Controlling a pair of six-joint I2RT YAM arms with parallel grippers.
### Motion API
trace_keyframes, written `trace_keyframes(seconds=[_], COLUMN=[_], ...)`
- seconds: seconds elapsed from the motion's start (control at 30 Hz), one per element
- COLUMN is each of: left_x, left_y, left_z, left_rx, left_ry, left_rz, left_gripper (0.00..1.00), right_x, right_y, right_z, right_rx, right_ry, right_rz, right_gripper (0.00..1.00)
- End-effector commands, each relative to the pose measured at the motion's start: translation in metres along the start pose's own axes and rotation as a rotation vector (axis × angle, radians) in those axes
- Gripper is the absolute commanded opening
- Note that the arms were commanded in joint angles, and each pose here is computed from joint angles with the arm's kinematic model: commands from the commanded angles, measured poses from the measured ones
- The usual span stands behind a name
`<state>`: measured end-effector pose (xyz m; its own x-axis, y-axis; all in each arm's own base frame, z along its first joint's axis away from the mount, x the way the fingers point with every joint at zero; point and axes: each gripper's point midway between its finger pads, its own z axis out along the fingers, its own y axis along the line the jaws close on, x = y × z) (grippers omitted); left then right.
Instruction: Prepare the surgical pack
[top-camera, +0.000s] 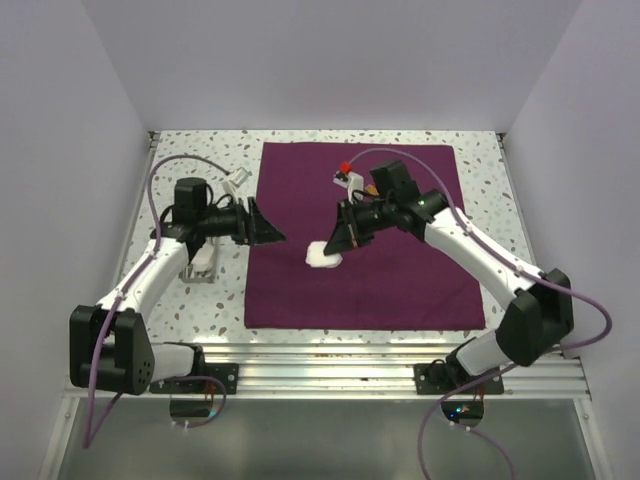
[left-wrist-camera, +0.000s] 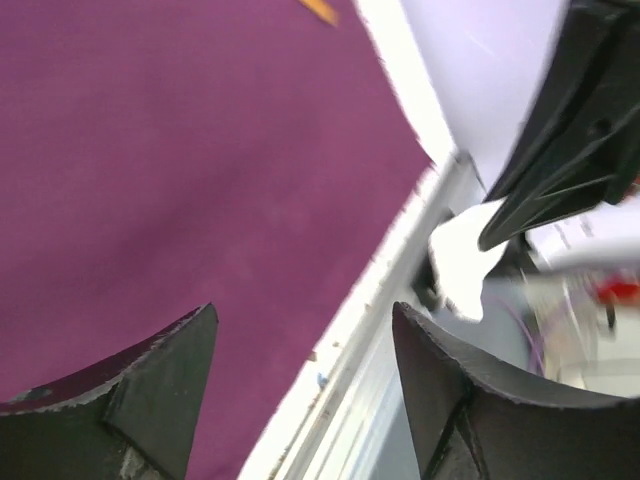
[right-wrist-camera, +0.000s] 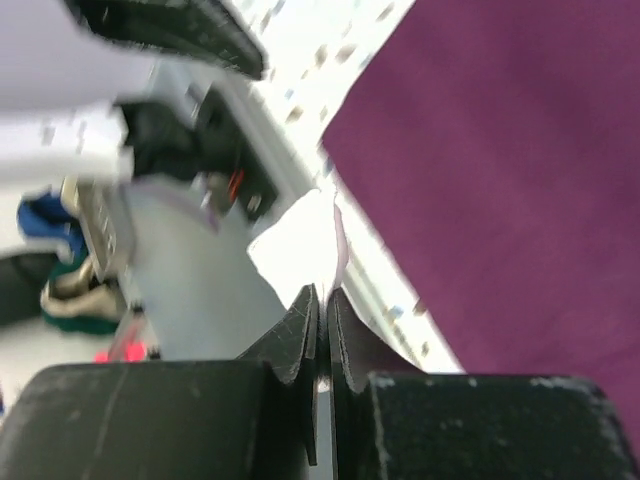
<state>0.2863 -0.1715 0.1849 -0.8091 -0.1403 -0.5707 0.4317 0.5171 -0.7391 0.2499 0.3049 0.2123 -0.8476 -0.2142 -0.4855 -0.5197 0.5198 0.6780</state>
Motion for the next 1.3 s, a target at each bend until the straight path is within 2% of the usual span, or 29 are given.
trace_keyframes(seconds=[0.0,0.03,0.13,0.23,0.33,0.7,0.83,1.0,1.03,1.1,1.13,1.2,1.23,1.27], left_x=[0.0,0.004,0.019,0.031,0.057,0.099,0.106,0.111,0.113,0.115,0.117,0.121,0.123,0.121], left_y=[-0.072,-0.087,-0.116,-0.15,-0.171,-0.176,-0.181,-0.18,-0.179,-0.179,-0.179,-0.177,-0.174,-0.173], left_z=[0.01,0.014,0.01,0.009,0.017,0.032,0.037,0.039,0.038,0.036,0.034,0.032,0.033,0.034], left_rx=[0.267,0.325,0.447,0.565,0.634,0.672,0.703,0.708,0.709,0.715,0.724,0.719,0.717,0.703], left_ry=[0.058,0.066,0.073,0.091,0.206,0.347,0.376,0.417,0.429,0.442,0.454,0.48,0.478,0.474], left_rz=[0.171,0.222,0.226,0.294,0.283,0.281,0.271,0.232,0.223,0.218,0.216,0.197,0.221,0.232], left_gripper=[0.75,0.76,0.81,0.85,0.85,0.85,0.8,0.68,0.58,0.46,0.33,0.15,0.0,0.0], right_x=[0.058,0.068,0.082,0.091,0.094,0.095,0.094,0.093,0.093,0.093,0.092,0.088,0.084,0.075], right_y=[0.02,0.027,0.042,0.056,0.063,0.082,0.084,0.082,0.08,0.079,0.078,0.071,0.068,0.047], right_z=[-0.014,-0.019,-0.03,-0.034,-0.037,-0.046,-0.047,-0.047,-0.047,-0.047,-0.047,-0.045,-0.044,-0.04], right_rx=[-0.109,-0.128,-0.176,-0.216,-0.231,-0.31,-0.314,-0.304,-0.286,-0.274,-0.267,-0.212,-0.177,-0.036], right_ry=[0.166,0.198,0.223,0.235,0.25,0.236,0.243,0.234,0.233,0.226,0.223,0.202,0.189,0.144], right_rz=[-0.032,-0.025,-0.048,-0.05,-0.056,-0.081,-0.085,-0.098,-0.097,-0.103,-0.104,-0.096,-0.091,-0.066], right_gripper=[0.0,0.0,0.0,0.0,0.0,0.0,0.0,0.0,0.0,0.0,0.0,0.0,0.07,0.15])
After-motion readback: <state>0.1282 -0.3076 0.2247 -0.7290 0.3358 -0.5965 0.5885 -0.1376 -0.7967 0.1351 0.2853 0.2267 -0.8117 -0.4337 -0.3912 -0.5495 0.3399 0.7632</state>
